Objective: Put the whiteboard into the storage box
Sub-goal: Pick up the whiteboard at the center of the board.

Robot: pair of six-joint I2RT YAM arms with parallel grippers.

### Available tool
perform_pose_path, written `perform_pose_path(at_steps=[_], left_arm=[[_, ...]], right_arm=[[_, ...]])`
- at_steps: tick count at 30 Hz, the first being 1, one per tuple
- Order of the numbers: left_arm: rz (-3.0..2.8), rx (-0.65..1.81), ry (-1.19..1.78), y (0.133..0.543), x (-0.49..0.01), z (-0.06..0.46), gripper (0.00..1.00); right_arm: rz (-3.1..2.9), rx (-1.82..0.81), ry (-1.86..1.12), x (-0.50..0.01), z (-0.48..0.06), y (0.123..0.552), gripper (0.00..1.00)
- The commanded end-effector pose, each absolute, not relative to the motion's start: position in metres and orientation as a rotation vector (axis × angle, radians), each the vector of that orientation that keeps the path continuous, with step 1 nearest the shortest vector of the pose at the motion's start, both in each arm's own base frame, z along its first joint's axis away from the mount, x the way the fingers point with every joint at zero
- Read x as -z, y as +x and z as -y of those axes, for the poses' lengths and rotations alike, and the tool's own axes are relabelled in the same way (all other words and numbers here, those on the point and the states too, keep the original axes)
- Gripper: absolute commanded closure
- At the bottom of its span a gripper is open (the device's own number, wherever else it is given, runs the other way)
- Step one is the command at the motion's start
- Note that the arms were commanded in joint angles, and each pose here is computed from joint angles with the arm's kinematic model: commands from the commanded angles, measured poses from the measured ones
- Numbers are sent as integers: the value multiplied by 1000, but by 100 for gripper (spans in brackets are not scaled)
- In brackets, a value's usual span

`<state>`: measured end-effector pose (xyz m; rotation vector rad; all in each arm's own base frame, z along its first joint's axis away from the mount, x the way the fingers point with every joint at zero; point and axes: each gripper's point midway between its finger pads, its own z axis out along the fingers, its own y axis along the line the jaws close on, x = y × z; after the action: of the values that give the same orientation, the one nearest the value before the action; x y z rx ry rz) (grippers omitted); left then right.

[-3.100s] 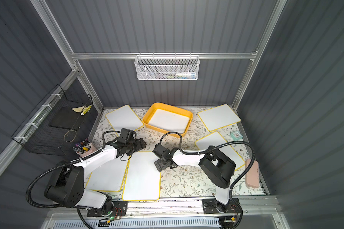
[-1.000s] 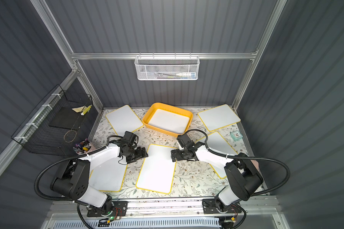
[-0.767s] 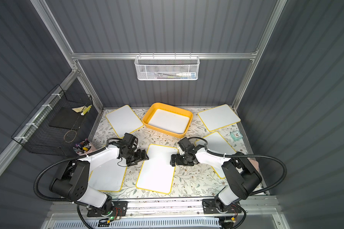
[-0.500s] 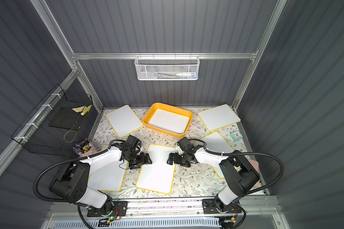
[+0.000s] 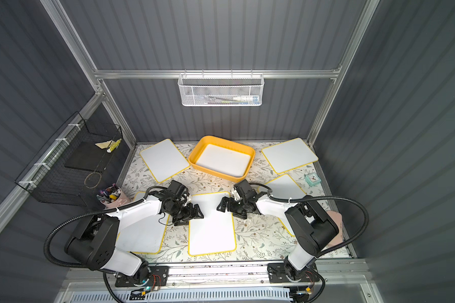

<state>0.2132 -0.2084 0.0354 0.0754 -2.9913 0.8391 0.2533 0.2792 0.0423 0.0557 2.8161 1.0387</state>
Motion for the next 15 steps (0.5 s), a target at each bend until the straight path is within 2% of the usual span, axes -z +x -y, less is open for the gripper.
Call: perform_pose_path(at_steps=[1,7,11,15], left_arm=[[2860,-939,51,193,-13,227,11],[2832,-1028,104,197,-8,236,11],[2894,-905,79,200,-5,225,11],[2907,-881,47,202,-3,223,11]], right_arm=[[-3005,-1029,94,-2,-273,211,1],[-2976,-1152,79,-10,-283,208,1],[-2968,-1211,69,-16,-291,209,1],[-2930,-1291,55,-26,-298,210,1]])
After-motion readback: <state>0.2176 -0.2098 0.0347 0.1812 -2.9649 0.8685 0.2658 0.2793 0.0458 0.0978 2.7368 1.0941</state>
